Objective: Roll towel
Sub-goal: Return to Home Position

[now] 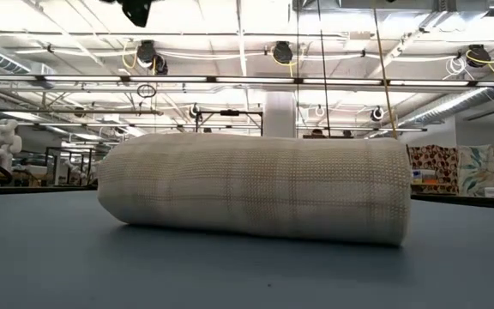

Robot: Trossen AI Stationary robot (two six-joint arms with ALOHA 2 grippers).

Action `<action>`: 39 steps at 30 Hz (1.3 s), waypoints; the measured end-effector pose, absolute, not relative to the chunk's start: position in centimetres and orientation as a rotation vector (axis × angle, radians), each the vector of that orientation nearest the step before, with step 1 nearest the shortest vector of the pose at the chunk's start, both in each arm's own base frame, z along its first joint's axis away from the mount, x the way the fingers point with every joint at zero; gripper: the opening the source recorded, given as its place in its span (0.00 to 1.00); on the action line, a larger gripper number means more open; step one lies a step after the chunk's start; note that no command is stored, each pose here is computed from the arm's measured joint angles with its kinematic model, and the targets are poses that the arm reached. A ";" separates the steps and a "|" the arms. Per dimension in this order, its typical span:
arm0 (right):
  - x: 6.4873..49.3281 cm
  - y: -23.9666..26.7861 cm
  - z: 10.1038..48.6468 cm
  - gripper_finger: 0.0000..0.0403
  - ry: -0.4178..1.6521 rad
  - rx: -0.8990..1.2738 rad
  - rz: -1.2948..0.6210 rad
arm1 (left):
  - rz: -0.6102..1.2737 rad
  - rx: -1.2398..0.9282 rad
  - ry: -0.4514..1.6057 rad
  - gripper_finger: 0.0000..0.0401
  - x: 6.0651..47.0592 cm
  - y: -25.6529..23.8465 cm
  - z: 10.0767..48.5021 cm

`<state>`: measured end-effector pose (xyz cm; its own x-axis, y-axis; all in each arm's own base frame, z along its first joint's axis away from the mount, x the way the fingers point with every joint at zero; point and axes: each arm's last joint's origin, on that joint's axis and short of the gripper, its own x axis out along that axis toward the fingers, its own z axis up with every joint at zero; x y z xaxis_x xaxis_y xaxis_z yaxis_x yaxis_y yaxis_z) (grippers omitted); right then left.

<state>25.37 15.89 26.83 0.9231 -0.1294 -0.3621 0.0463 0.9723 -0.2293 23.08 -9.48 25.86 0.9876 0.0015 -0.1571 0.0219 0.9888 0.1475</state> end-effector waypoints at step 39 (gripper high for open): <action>14.2 3.4 16.6 0.03 0.151 -0.050 0.148 | 0.186 -0.091 0.196 0.04 17.7 -5.6 15.8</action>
